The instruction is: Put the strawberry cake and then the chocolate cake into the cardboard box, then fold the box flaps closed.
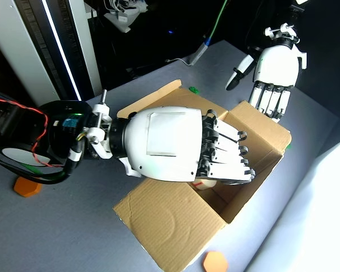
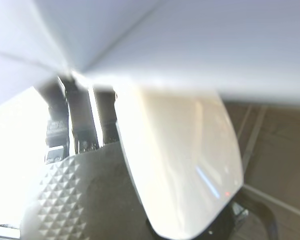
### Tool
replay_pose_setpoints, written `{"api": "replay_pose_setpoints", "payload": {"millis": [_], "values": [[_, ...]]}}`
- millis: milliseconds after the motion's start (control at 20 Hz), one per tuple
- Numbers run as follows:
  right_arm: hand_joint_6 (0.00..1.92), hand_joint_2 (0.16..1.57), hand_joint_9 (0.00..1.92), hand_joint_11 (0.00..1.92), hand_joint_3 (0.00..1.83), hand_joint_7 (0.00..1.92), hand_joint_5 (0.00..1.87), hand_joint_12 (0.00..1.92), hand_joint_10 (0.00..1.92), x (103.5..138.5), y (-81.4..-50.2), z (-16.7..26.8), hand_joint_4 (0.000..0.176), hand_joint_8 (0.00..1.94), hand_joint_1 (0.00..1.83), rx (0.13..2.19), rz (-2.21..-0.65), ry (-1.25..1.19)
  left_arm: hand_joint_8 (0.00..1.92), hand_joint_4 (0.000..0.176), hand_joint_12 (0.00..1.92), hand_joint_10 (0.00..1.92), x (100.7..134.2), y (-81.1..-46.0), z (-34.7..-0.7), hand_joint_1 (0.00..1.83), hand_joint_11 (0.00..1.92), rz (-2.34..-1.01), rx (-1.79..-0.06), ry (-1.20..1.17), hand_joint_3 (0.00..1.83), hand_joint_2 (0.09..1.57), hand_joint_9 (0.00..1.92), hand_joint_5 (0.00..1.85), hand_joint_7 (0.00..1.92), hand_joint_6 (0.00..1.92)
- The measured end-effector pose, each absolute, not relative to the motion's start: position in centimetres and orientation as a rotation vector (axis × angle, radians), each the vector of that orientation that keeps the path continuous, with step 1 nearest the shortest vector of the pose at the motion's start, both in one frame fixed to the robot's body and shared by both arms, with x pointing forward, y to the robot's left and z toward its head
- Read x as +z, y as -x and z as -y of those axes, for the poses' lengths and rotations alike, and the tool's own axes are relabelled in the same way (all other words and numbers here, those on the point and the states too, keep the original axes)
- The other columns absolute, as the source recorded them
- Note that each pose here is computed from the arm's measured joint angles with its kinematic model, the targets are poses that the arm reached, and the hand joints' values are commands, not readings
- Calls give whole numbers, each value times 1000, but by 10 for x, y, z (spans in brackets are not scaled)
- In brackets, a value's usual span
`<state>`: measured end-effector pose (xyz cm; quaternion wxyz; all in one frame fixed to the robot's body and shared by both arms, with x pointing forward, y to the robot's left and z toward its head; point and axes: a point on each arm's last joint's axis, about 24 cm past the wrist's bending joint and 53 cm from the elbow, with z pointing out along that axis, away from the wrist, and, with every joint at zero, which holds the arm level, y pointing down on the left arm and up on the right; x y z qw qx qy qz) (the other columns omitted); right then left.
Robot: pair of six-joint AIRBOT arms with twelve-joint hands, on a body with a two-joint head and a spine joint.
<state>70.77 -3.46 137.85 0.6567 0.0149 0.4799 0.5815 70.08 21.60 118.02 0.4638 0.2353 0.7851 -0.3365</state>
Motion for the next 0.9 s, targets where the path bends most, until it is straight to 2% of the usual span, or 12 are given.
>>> {"api": "replay_pose_setpoints", "payload": {"millis": [50, 100, 150, 200, 250, 300, 350, 450, 500, 550, 650, 900], "values": [[1291, 1228, 510, 284, 5, 802, 733, 1921, 1559, 1378, -708, 35, 0, 1395, 1163, 1316, -1087, -33, 1, 42, 1098, 10, 1180, -701, -217, 327, 0, -1929, -824, -575, 0, 1056, 331, 179, 219, 0], [992, 1169, 420, 206, 0, 602, 556, 1921, 1452, 1378, -708, 35, 0, 1045, 1145, 1316, -1087, -37, 0, 48, 1098, 8, 1180, -702, -217, 300, 0, -1929, -820, -573, 0, 1063, 330, 176, 217, 0], [785, 1154, 372, 143, 0, 532, 445, 1921, 1341, 1378, -710, 36, 0, 748, 1064, 1312, -1089, -38, 1, 51, 1099, 10, 1180, -703, -217, 290, 0, -1928, -817, -571, 1, 1064, 335, 168, 220, 0], [503, 1147, 305, 45, 0, 427, 259, 1838, 1095, 1377, -710, 36, 0, 389, 917, 1311, -1093, -40, 9, 52, 1099, 13, 1180, -704, -217, 297, 0, -1928, -816, -568, 2, 1068, 345, 186, 240, 7], [270, 1120, 193, 8, 0, 271, 92, 1660, 809, 1377, -711, 37, 0, 137, 749, 1309, -1094, -44, 8, 53, 1095, 8, 1180, -704, -218, 288, 0, -1928, -815, -567, 6, 1078, 335, 193, 243, 9], [77, 1090, 71, 1, 0, 118, 18, 1402, 576, 1377, -712, 38, 0, 30, 648, 1307, -1094, -45, 8, 60, 1092, 9, 1180, -704, -218, 281, 0, -1928, -815, -566, 9, 1087, 339, 198, 247, 10], [15, 1067, 50, 0, 0, 55, 3, 1175, 377, 1375, -712, 38, 6, 19, 640, 1305, -1093, -44, 7, 67, 1085, 8, 1181, -704, -218, 292, 0, -1928, -814, -565, 7, 1086, 339, 196, 247, 8], [0, 1001, 1, 0, 0, 1, 0, 243, 52, 1372, -712, 38, 6, 0, 679, 1303, -1099, -42, 4, 70, 1073, 4, 1181, -704, -218, 315, 0, -1928, -813, -564, 6, 1087, 331, 183, 246, 0], [0, 978, 0, 0, 0, 0, 0, 48, 10, 1372, -712, 38, 9, 0, 716, 1302, -1102, -42, 1, 78, 1045, 2, 1181, -705, -218, 314, 0, -1927, -813, -564, 5, 1091, 319, 162, 236, 0], [0, 958, 0, 0, 0, 0, 0, 9, 1, 1371, -712, 39, 11, 0, 748, 1299, -1105, -41, 0, 81, 1044, 4, 1182, -705, -218, 328, 0, -1925, -811, -562, 4, 1090, 324, 157, 230, 0], [0, 960, 0, 0, 0, 0, 0, 0, 0, 1372, -713, 44, 16, 0, 776, 1291, -1101, -45, 3, 75, 1098, 9, 1185, -706, -218, 380, 0, -1915, -810, -559, 0, 1079, 348, 181, 244, 5], [0, 959, 0, 0, 0, 0, 0, 0, 0, 1375, -709, 66, 2, 0, 767, 1260, -1123, -58, 5, 80, 1078, 10, 1207, -715, -218, 372, 0, -1856, -809, -538, 0, 1068, 358, 160, 244, 0]]}}
